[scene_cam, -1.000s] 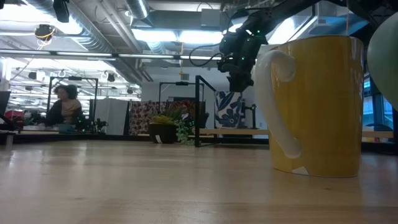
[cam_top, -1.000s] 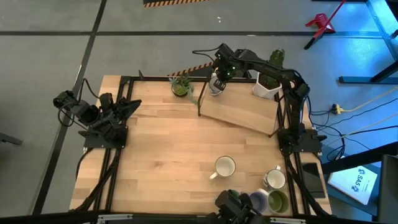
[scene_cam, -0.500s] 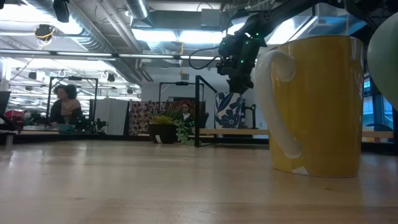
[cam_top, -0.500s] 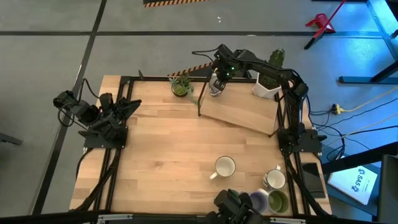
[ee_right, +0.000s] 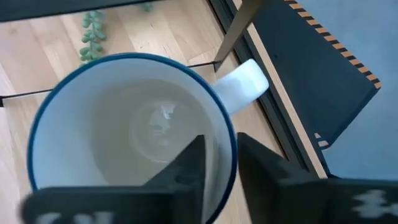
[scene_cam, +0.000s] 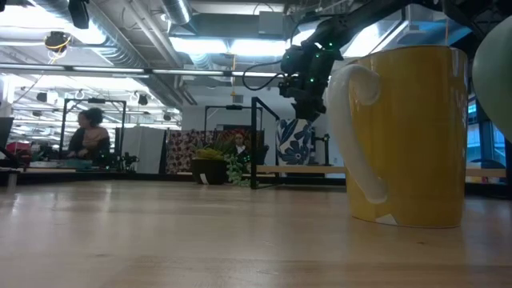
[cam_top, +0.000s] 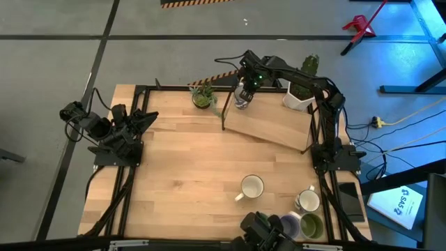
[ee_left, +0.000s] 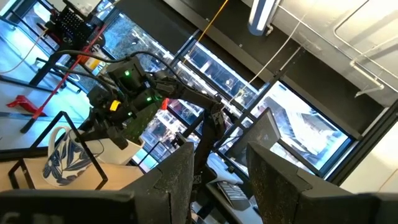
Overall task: Place coffee mugs
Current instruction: Put the left blue patterned mug on the shelf, then put the yellow mug on the shelf
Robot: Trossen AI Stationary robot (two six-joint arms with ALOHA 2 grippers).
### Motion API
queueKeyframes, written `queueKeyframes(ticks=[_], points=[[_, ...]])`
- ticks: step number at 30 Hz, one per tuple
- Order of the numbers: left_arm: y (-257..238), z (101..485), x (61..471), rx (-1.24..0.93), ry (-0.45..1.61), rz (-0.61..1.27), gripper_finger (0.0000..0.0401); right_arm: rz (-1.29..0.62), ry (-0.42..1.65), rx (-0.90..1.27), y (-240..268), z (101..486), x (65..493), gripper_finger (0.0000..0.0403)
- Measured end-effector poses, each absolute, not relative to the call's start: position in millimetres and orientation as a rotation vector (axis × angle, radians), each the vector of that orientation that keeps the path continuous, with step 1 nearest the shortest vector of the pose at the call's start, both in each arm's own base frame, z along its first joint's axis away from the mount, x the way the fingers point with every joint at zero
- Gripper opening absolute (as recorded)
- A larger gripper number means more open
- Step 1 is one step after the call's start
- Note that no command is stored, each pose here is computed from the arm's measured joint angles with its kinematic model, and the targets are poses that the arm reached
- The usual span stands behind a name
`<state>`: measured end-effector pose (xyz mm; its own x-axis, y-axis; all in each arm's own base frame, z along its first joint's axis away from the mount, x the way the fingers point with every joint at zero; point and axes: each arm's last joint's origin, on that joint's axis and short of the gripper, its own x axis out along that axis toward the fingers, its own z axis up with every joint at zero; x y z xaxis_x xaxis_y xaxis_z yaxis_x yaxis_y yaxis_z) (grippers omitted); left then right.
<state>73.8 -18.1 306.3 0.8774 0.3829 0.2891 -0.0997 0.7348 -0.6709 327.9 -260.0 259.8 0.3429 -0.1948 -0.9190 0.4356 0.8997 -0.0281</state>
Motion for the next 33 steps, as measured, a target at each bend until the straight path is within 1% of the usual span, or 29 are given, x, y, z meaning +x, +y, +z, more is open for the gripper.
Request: queueKeyframes(ticks=[4, 7, 9, 13, 17, 20, 23, 26, 28, 31, 33], points=[[-18, 306, 74, -0.699, -0.431, 0.275, 0.0142, -0.433, 1.157, 0.228, -261, 260, 328, 0.0136], [-18, 306, 74, -0.693, -0.430, 0.276, 0.0142, -0.435, 1.157, 0.229, -261, 260, 327, 0.0152], [-18, 306, 74, -0.692, -0.430, 0.276, 0.0142, -0.438, 1.143, 0.228, -262, 266, 326, 0.0155], [-18, 306, 74, -0.692, -0.430, 0.276, 0.0142, -0.432, 1.100, 0.210, -261, 291, 323, 0.0156], [-18, 306, 74, -0.693, -0.430, 0.276, 0.0142, -0.409, 1.134, 0.196, -256, 310, 319, 0.0156], [-18, 306, 74, -0.693, -0.430, 0.276, 0.0142, -0.322, 1.196, 0.215, -243, 324, 316, 0.0156], [-18, 306, 74, -0.693, -0.430, 0.275, 0.0142, -0.232, 1.335, 0.203, -211, 334, 315, 0.0156], [-18, 306, 74, -0.693, -0.430, 0.275, 0.0142, -0.166, 1.465, 0.096, -168, 344, 314, 0.0156], [-18, 306, 74, -0.693, -0.430, 0.275, 0.0142, -0.138, 1.443, 0.032, -137, 352, 315, 0.0156], [-18, 307, 74, -0.691, -0.430, 0.262, 0.0142, -0.043, 1.389, -0.069, -87, 364, 309, 0.0156], [-19, 307, 74, -0.689, -0.430, 0.249, 0.0142, 0.025, 1.416, -0.153, -53, 363, 302, 0.0156]])
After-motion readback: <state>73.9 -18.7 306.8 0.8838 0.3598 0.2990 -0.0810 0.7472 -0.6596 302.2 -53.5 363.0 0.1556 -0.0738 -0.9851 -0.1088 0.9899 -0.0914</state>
